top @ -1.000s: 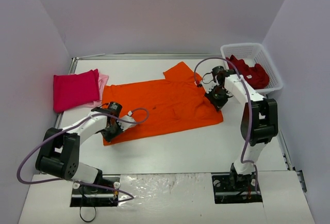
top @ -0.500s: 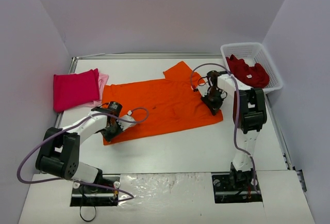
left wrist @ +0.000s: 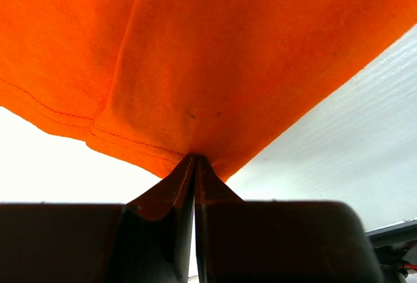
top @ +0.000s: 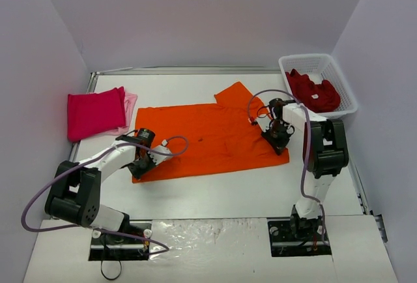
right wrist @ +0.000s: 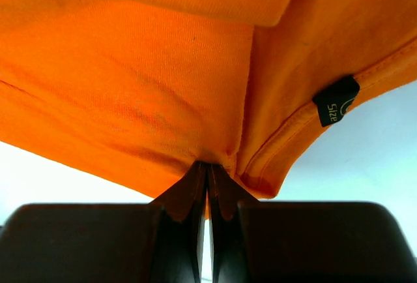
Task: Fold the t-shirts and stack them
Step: Fold the flattened tshirt in 1/3 of the way
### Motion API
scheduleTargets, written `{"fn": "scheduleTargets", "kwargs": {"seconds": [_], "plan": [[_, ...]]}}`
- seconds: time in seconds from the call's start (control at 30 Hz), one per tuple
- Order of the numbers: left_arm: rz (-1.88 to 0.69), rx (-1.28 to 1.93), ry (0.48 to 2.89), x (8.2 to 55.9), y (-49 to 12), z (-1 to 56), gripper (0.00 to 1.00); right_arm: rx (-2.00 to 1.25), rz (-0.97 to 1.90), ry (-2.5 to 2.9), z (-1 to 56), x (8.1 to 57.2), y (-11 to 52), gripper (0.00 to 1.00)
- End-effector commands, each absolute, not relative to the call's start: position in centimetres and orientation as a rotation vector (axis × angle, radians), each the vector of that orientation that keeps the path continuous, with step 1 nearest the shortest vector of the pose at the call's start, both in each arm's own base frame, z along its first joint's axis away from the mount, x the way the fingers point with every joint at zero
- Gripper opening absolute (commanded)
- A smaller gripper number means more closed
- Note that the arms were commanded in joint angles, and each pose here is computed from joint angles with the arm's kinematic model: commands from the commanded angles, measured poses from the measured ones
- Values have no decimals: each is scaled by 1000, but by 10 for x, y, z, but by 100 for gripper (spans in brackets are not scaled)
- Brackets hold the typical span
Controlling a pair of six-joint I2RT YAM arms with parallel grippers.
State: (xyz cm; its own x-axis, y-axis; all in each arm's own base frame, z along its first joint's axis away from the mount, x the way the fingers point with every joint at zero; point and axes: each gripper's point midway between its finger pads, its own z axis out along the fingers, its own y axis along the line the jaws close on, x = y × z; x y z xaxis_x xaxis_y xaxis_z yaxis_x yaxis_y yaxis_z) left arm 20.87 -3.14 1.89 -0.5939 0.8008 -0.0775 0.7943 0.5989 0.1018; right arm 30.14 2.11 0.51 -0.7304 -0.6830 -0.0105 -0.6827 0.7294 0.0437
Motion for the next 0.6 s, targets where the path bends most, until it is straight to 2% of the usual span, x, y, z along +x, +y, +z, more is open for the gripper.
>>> {"fn": "scheduleTargets", "kwargs": {"seconds": [0.0,0.4,0.57], "plan": [[82,1361,2702,207,-32,29,2,1079,-52,-2762,-8,252,-1,0],[7,1444,2676,187,-33,40,2,1039,-40,-2733,-5,221,-5,0],[-8,1446,2643,190,-37,46,2,1041,-42,-2756,0,226,-3,0]]}}
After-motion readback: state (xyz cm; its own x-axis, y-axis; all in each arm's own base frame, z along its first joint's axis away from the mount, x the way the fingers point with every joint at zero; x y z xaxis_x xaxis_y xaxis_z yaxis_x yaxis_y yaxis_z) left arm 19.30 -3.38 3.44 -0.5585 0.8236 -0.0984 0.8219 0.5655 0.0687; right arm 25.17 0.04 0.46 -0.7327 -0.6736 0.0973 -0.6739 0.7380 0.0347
